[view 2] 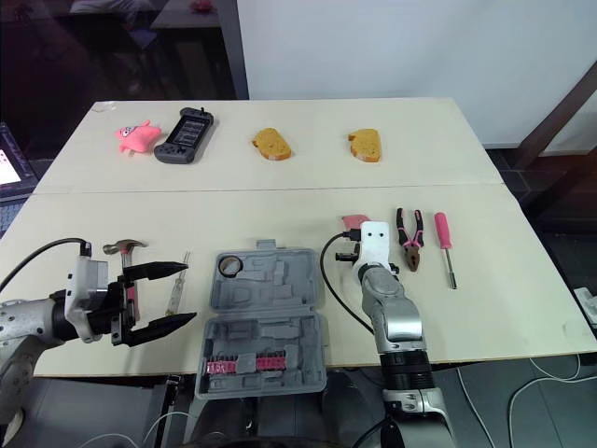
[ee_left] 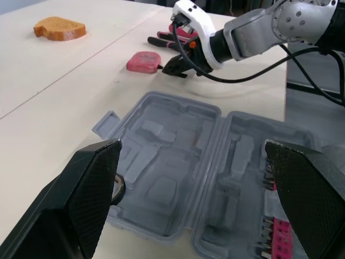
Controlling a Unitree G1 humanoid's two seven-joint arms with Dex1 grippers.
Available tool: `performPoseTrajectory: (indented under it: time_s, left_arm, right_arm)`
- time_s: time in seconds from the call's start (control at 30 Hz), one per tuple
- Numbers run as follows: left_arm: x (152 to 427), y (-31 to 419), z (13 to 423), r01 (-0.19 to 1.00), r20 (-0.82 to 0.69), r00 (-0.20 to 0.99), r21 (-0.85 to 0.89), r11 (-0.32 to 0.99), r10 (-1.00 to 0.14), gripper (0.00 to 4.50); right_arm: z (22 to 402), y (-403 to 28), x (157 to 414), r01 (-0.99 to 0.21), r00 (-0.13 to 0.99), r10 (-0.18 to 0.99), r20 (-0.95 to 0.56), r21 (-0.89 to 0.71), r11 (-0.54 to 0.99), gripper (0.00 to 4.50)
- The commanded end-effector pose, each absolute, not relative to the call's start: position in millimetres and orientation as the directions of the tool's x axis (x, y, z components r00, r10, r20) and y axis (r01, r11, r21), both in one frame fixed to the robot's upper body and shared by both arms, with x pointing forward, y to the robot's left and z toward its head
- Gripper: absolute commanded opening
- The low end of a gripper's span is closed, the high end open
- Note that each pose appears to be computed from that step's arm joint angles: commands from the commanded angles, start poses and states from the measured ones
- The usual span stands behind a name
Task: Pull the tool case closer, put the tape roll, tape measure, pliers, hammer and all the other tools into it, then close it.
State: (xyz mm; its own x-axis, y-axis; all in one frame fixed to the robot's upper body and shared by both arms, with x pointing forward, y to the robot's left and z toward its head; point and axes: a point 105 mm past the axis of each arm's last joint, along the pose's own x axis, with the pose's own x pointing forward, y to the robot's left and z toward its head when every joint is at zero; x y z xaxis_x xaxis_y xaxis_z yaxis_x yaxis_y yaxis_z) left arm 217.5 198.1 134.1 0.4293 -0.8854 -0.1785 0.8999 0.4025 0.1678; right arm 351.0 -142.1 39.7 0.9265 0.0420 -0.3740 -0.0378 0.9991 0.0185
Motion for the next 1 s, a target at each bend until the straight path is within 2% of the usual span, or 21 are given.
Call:
performPoseTrajectory:
  time_s: [0.03, 0.4, 0.5, 0.6, 0.7, 1.0]
  left_arm:
    - [216.1, 194.3, 136.6, 0.915, -0.180, 0.396, 0.164, 0.369, -0.901, 4.50]
    - [219.4, 190.1, 129.0, 0.934, -0.196, 0.350, 0.152, 0.324, -0.916, 4.50]
    - [219.1, 188.0, 126.9, 0.943, -0.198, 0.325, 0.143, 0.300, -0.925, 4.50]
    - [220.0, 185.9, 125.3, 0.950, -0.199, 0.303, 0.138, 0.280, -0.932, 4.50]
    - [221.9, 184.8, 124.3, 0.954, -0.201, 0.292, 0.138, 0.268, -0.935, 4.50]
    - [225.5, 183.6, 124.5, 0.955, -0.202, 0.282, 0.149, 0.255, -0.938, 4.50]
  right_arm:
    - [54.1, -125.2, 334.2, -0.191, 0.926, 0.185, -0.329, 0.016, 0.982, 0.07]
    - [37.8, -131.9, 237.8, -0.344, 0.809, 0.306, -0.502, 0.017, 0.939, 0.07]
    - [34.4, -130.3, 199.1, -0.420, 0.732, 0.367, -0.574, 0.044, 0.906, 0.07]
    - [36.0, -130.5, 174.2, -0.459, 0.674, 0.412, -0.613, 0.089, 0.884, 0.07]
    - [35.9, -133.7, 163.0, -0.491, 0.629, 0.436, -0.644, 0.106, 0.865, 0.07]
    - [34.3, -133.3, 155.9, -0.501, 0.580, 0.455, -0.676, 0.145, 0.853, 0.07]
